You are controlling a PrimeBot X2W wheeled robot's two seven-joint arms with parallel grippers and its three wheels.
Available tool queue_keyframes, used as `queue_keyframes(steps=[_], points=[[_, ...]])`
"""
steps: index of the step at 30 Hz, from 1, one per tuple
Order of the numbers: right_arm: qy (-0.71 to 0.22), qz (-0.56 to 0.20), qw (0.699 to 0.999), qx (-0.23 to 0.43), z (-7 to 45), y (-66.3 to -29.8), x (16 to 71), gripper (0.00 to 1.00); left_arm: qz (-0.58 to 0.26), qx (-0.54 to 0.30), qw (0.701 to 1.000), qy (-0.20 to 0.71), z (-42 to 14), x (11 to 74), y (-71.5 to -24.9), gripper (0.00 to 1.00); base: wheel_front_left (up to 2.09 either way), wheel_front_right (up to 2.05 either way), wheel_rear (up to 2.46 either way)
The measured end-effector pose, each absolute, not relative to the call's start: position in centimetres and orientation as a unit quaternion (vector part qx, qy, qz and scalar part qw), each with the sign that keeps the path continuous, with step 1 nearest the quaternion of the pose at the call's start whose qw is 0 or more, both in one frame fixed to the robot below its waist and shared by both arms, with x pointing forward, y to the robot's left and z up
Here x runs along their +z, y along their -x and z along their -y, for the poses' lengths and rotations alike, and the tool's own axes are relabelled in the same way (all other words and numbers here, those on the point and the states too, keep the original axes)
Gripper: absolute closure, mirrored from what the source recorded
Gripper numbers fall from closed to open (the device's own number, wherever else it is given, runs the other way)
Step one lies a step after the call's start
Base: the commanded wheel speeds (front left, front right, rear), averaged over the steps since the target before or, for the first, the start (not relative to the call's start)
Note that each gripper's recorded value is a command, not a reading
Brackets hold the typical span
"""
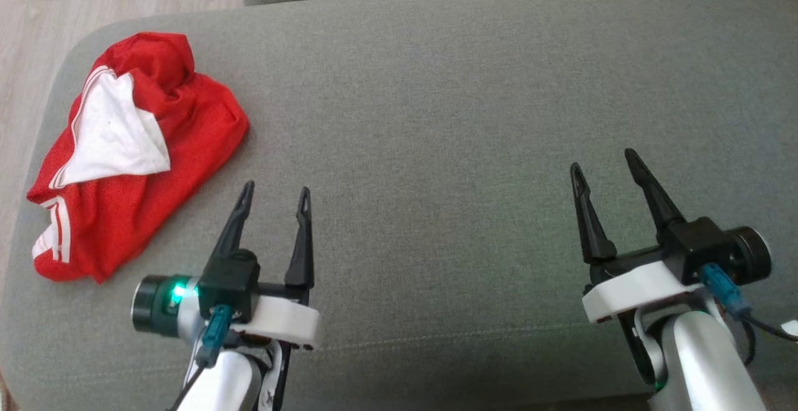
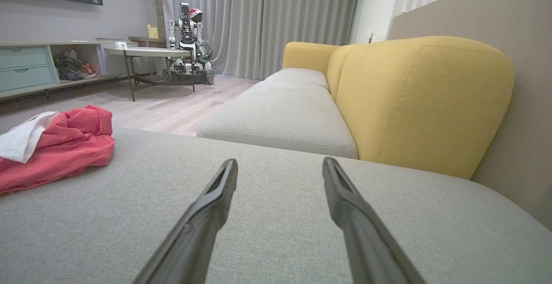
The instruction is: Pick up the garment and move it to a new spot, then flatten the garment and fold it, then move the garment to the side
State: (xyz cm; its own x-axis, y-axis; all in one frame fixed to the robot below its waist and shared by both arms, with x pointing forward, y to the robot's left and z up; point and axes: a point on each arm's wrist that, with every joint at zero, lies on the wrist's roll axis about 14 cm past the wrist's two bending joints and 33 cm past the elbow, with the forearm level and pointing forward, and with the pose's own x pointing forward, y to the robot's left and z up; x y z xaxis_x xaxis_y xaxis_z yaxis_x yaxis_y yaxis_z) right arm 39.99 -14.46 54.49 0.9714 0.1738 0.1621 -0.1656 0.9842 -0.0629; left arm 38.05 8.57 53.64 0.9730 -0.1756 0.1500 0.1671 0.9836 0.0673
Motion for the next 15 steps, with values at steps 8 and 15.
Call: queue_keyframes(steps=[8,15], points=[[0.014,0.085,0.994,0.072,15.4,-40.2,54.1,0.0,0.104,-0.048,0.993,-0.019,-9.9,55.0,-38.6,0.0,0.0,0.0,0.0],[-0.001,0.081,0.995,0.051,16.7,-40.4,53.7,0.0,0.084,-0.012,0.996,-0.002,-11.8,53.8,-38.5,0.0,0.0,0.0,0.0]])
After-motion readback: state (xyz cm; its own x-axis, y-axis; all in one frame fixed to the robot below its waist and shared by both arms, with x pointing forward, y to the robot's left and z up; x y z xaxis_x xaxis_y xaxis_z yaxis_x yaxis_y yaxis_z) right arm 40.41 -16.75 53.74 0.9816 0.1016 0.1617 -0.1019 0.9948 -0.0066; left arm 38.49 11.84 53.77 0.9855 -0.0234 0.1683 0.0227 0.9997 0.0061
